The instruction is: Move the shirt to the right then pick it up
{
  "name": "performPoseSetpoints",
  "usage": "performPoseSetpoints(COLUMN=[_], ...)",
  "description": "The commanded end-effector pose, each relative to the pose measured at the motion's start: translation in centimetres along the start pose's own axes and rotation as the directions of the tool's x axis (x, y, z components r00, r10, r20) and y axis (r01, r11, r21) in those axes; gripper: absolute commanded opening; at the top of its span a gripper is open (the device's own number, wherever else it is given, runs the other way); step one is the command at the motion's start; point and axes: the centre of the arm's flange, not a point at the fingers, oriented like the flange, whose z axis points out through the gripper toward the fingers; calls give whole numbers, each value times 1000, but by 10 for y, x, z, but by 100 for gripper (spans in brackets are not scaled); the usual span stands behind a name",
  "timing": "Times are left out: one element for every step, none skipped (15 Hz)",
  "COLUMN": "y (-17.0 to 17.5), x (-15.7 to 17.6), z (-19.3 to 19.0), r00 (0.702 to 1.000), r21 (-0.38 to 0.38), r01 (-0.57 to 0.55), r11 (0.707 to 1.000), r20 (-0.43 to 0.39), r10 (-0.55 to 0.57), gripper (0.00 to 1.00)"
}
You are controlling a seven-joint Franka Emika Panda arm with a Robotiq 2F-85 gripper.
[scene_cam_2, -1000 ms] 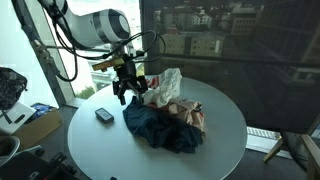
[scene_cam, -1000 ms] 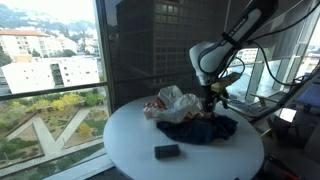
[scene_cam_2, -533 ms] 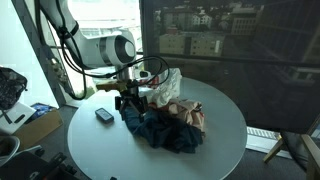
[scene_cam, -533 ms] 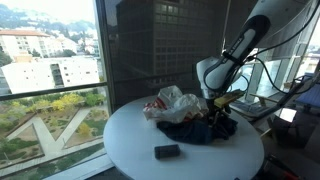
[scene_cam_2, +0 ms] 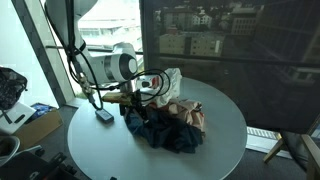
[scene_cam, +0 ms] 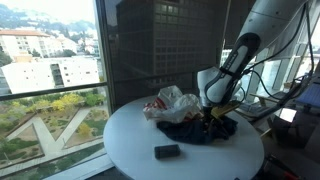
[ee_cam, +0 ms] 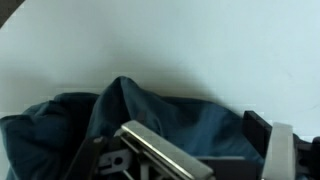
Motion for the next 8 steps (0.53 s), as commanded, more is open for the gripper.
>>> performPoseSetpoints(y=[-3, -3, -2, -2, -1, 0, 0, 1], x=[5, 6, 7, 8, 8, 8, 8, 8], z=[12, 14, 17, 19, 20, 20, 21, 20], r00=[998, 997, 996, 996, 995, 994, 993, 993], r21=[-29, -39, -48, -56, -67, -72, -76, -78], r01=[13, 20, 26, 29, 36, 40, 42, 43], r11=[999, 999, 999, 998, 997, 997, 996, 996], r20=[-58, -69, -79, -88, -95, -100, -104, -104], r10=[-14, -23, -30, -33, -43, -47, -50, -51], gripper=[91, 96, 98, 78, 72, 71, 64, 56])
